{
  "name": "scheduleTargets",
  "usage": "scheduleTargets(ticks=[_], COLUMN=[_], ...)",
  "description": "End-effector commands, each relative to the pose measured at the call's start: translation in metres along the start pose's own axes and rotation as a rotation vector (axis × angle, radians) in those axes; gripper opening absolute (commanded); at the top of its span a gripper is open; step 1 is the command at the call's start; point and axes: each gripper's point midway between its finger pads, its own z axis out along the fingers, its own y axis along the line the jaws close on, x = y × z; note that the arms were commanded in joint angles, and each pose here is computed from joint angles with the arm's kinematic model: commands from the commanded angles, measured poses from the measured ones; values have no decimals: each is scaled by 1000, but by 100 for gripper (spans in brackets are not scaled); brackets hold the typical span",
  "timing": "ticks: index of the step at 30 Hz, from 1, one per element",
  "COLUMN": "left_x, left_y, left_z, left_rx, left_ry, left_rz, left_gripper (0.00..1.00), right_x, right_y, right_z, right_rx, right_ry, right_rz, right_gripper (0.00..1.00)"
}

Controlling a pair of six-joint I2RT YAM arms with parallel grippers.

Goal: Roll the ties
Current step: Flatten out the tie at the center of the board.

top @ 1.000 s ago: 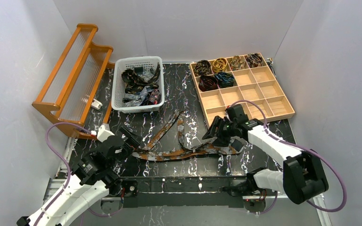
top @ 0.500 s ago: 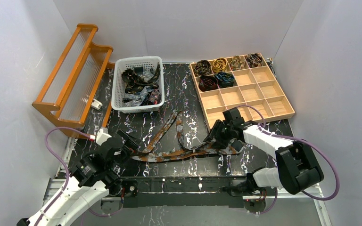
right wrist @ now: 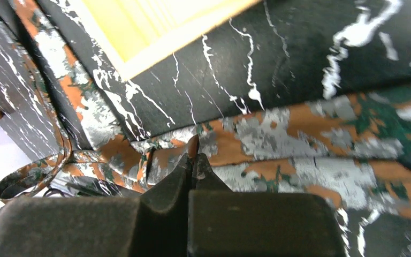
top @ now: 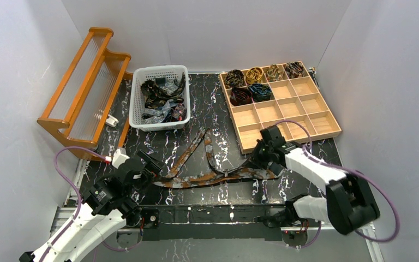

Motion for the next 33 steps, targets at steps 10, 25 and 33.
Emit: scheduleTargets(ticks=[10,25,33], left_x=[-10,37,83], left_y=[1,-45,-76], left_z=[18,16,37], left_rx=[24,161,186], left_ry=[-99,206,590], left_rz=[-53,429,876], left_gripper=[90,98,88], right_x=[-13,-58,-67], right_y=[-99,-82,-78], right_z=[-64,-76,-80], right_rx=[252,226,250], right_ry=[-411,-482,-492], right_rz=[287,240,184], right_gripper=[1,1,1])
